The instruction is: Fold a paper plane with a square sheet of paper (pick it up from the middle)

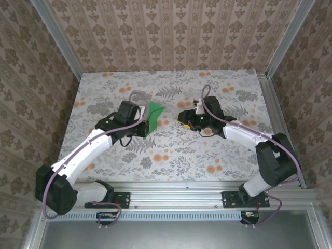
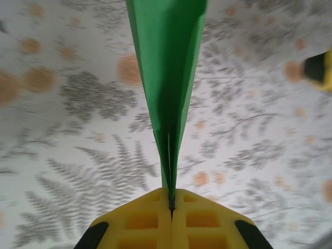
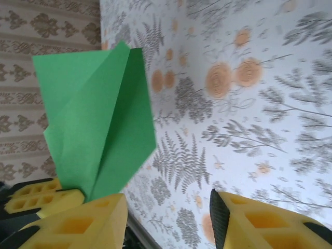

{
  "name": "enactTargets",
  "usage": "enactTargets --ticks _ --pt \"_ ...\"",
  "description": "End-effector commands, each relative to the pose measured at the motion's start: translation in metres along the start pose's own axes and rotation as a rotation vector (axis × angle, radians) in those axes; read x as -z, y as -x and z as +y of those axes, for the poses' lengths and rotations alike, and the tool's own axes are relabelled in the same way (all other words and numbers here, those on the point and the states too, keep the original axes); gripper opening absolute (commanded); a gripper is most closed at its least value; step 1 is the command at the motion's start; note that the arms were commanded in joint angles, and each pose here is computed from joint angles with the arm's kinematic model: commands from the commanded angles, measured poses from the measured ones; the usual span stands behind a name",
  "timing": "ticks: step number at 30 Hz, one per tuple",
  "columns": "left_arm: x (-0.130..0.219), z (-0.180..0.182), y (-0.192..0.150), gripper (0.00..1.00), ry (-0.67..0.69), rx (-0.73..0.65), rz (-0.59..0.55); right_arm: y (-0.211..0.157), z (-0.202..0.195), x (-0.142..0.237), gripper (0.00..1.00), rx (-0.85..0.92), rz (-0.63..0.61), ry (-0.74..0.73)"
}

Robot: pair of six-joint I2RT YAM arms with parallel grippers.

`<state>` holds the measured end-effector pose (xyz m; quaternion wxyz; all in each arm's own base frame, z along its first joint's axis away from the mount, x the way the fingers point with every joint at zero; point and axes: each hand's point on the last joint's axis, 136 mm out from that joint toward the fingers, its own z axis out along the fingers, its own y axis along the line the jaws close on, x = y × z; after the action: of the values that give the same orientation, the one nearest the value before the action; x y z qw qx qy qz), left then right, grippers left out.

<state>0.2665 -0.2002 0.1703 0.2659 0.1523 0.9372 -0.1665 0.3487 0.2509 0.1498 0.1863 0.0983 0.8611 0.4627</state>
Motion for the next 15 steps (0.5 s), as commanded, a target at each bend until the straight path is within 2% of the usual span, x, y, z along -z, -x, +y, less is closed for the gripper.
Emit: enactTargets --ticks 1,4,6,15 --pt "0.012 0.048 -0.009 0.04 0.397 -0.250 0.101 -0.001 -0.022 0.019 0.50 0.010 -0.010 -0.071" --pt "0.011 0.050 -0.003 0.04 0.577 -0.401 0.161 0.005 -0.032 0.033 0.53 -0.005 -0.038 -0.082" --pt "0.005 0.043 -0.001 0.05 0.637 -0.477 0.181 0.009 -0.039 0.044 0.54 -0.015 -0.054 -0.091" --pt "-0.061 -0.004 -0.027 0.06 0.778 -0.772 0.324 0.019 -0.052 0.080 0.56 -0.037 -0.101 -0.097"
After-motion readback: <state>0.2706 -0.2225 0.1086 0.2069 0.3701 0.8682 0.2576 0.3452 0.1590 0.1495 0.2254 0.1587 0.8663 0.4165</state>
